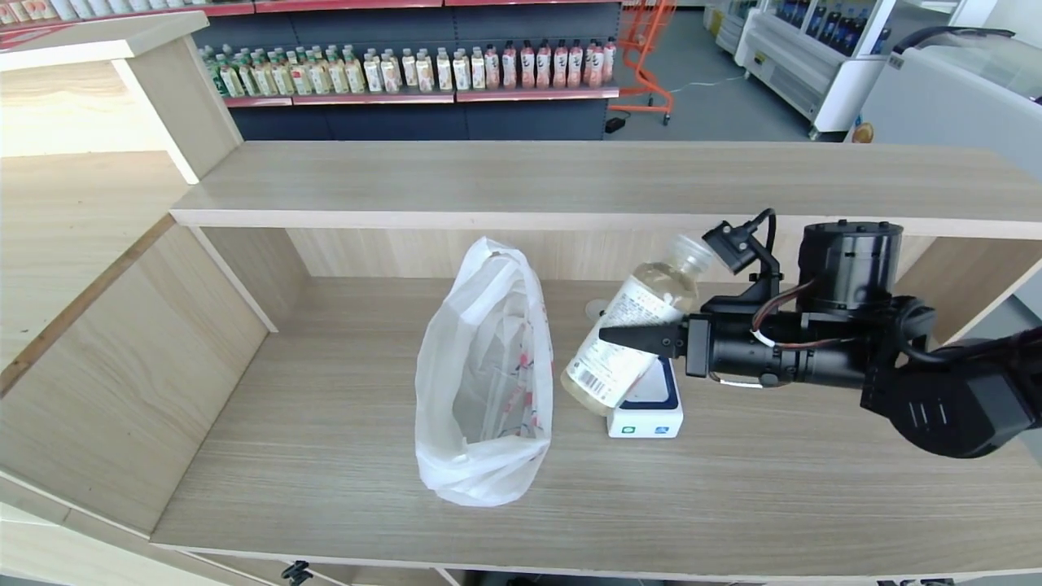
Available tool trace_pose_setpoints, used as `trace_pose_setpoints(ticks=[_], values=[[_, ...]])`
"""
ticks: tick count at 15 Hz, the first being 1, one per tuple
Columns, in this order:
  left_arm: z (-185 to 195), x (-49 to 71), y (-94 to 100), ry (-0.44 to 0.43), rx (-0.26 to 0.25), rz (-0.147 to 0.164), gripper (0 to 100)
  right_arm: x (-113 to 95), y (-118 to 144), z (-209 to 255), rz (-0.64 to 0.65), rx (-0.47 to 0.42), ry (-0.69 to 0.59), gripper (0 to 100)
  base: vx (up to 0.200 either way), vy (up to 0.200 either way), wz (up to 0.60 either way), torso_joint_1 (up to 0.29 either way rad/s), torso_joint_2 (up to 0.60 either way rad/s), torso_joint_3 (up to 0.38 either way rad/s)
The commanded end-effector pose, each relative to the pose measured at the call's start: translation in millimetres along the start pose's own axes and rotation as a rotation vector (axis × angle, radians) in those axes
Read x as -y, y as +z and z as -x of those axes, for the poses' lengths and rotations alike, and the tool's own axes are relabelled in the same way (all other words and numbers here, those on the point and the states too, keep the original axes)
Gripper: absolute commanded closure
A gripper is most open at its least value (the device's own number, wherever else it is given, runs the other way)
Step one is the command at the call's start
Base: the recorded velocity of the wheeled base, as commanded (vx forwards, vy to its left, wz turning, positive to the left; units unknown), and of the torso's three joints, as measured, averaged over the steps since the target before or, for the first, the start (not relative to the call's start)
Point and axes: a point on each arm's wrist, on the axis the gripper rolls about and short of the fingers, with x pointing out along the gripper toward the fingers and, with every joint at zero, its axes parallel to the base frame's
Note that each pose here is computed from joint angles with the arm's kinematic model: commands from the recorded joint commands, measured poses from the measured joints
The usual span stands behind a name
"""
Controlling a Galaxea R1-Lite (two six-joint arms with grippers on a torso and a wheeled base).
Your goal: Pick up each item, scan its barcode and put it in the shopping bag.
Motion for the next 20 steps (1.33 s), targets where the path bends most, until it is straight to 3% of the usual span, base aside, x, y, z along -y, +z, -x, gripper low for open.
trace_pose_setpoints(ticks=[1, 4, 8, 14, 20], values=[[0.0, 0.0, 0.0, 0.0, 0.0, 0.0, 0, 10.1, -9.5, -23.0, -0.016, -0.036, 0.015, 100, 0.0, 0.0, 0.0, 0.0, 0.0, 0.0], [0.0, 0.0, 0.0, 0.0, 0.0, 0.0, 0, 17.0, -27.5, -45.7, -0.042, -0.092, 0.033, 100, 0.0, 0.0, 0.0, 0.0, 0.0, 0.0], [0.0, 0.0, 0.0, 0.0, 0.0, 0.0, 0, 24.3, -41.7, -77.8, 0.026, -0.124, 0.035, 100, 0.0, 0.0, 0.0, 0.0, 0.0, 0.0], [0.0, 0.0, 0.0, 0.0, 0.0, 0.0, 0, 37.0, -54.0, -147.8, 0.255, -0.092, 0.008, 100, 0.0, 0.0, 0.0, 0.0, 0.0, 0.0], [0.0, 0.0, 0.0, 0.0, 0.0, 0.0, 0, 57.6, -73.5, -167.4, 0.546, -0.111, -0.016, 100, 0.0, 0.0, 0.0, 0.0, 0.0, 0.0]])
